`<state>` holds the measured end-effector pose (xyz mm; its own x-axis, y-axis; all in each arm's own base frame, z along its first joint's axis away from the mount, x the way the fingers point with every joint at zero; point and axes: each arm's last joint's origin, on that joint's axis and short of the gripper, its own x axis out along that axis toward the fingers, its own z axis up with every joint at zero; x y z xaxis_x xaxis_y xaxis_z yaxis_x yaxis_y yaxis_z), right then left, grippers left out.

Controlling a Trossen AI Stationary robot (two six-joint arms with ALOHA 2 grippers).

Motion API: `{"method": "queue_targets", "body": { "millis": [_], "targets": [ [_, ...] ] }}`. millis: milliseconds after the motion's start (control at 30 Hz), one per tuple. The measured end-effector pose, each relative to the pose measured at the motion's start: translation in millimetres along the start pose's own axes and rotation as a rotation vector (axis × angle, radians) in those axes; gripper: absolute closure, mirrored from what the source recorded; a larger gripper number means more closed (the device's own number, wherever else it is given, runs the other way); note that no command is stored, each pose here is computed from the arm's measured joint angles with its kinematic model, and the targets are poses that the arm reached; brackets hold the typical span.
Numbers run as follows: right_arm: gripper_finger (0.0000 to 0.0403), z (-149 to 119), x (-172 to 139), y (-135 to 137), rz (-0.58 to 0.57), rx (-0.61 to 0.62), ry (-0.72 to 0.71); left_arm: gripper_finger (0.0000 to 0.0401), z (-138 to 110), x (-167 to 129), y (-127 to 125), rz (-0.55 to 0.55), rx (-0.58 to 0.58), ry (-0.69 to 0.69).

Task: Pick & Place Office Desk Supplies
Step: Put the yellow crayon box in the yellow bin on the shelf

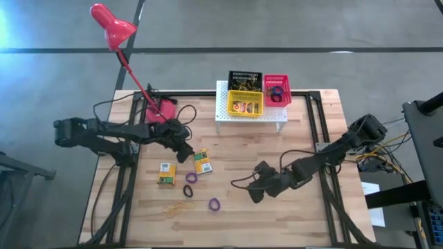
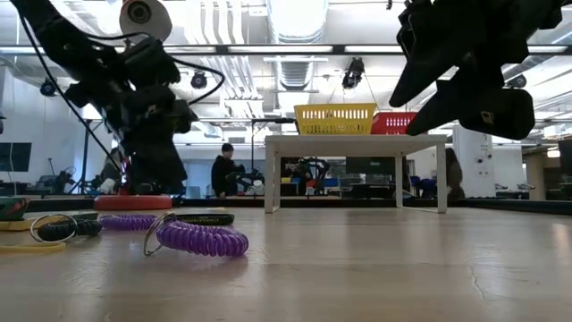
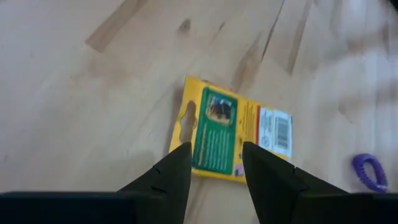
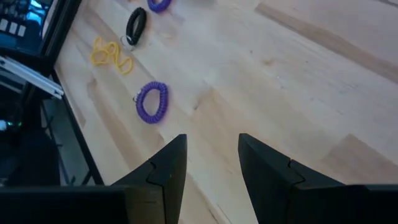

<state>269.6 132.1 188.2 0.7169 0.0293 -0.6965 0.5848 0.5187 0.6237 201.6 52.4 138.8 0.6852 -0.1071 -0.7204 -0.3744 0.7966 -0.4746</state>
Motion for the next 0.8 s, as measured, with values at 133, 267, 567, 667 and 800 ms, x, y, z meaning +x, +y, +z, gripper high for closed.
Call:
{"method": "queue_targets", "body": {
  "millis": [133,267,567,667,800],
  "targets": [
    [0.0264,5,1,0,0.008,0.038,-0.014,0.0252,-5,6,4,-0.011,0.013,-0.029],
    [0.0264,14,4,2,0.034,0.088,-0.039,0.0249,-9,13,8,-0.020,0.027,-0.065],
    [0.0264,43,2,18,0.075,0.038,-0.111,0.0251,-4,28,13,0.016,0.124,-0.119],
    [0.0264,52,2,24,0.087,-0.004,-0.133,0.0251,-4,36,16,0.022,0.128,-0.094],
    [0.0264,62,5,31,0.088,-0.027,-0.157,0.0264,-3,46,17,-0.016,0.122,-0.050]
  ]
}}
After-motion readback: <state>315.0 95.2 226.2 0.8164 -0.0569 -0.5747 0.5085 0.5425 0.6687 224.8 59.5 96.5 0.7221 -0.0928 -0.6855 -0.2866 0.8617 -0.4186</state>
